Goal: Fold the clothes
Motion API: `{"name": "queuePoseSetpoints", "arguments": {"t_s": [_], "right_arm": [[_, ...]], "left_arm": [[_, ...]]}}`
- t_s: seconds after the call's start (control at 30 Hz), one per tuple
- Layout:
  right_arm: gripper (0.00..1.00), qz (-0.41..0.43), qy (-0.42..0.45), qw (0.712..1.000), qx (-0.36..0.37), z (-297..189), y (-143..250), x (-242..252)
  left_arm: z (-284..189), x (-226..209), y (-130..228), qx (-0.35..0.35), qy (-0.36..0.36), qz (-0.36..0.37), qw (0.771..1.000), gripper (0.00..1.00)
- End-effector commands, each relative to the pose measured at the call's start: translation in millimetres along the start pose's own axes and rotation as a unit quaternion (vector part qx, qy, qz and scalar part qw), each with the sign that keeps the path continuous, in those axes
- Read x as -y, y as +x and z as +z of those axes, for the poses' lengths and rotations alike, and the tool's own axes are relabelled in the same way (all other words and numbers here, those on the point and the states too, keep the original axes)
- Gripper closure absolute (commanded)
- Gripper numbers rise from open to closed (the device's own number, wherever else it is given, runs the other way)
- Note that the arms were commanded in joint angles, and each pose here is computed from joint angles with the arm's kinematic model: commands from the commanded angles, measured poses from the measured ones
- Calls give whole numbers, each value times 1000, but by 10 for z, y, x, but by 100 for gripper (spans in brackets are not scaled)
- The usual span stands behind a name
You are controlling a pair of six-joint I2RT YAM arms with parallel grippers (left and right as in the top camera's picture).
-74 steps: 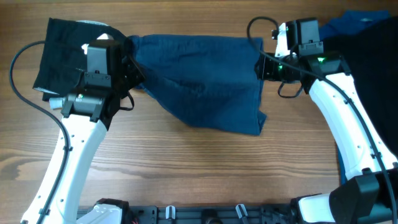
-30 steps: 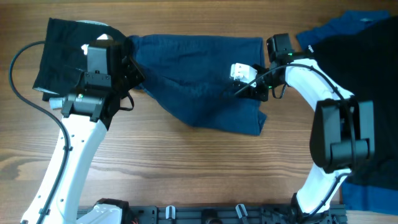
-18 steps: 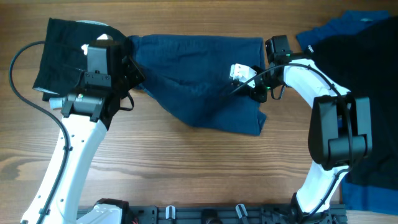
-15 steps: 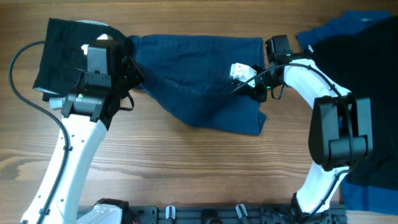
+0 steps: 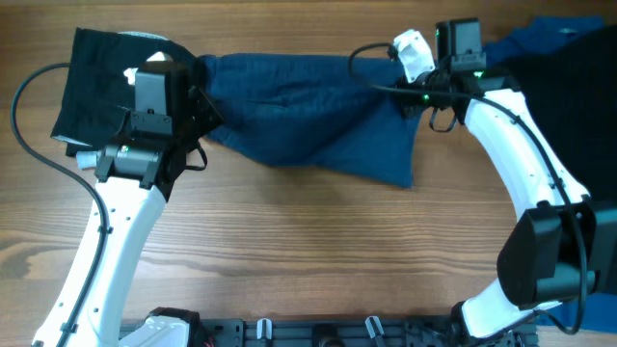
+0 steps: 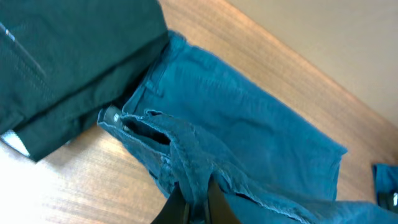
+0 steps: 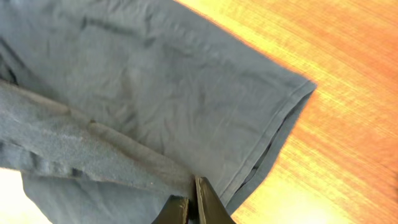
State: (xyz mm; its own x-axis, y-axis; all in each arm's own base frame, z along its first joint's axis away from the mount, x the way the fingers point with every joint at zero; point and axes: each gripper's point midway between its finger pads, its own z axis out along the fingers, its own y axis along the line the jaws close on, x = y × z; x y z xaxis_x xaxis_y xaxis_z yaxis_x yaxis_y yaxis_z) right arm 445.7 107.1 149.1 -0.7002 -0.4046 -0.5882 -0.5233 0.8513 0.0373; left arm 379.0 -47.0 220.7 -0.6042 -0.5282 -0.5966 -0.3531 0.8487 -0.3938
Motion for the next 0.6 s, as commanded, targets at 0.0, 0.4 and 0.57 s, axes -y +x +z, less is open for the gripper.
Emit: {"name": "queuePoseSetpoints", "arguments": {"t_s": [0.0, 0.4, 0.57], "right_arm": [[96, 28, 24, 999, 30, -259, -278, 87], [96, 9, 39, 996, 78, -368, -580, 156], [96, -8, 15, 999, 40, -273, -395, 74]], "left_arm": [[-21, 59, -226, 41, 2, 6, 999, 96], [258, 193, -357, 63, 20, 2, 998, 96], [268, 130, -275, 47, 7, 5, 999, 96]]}}
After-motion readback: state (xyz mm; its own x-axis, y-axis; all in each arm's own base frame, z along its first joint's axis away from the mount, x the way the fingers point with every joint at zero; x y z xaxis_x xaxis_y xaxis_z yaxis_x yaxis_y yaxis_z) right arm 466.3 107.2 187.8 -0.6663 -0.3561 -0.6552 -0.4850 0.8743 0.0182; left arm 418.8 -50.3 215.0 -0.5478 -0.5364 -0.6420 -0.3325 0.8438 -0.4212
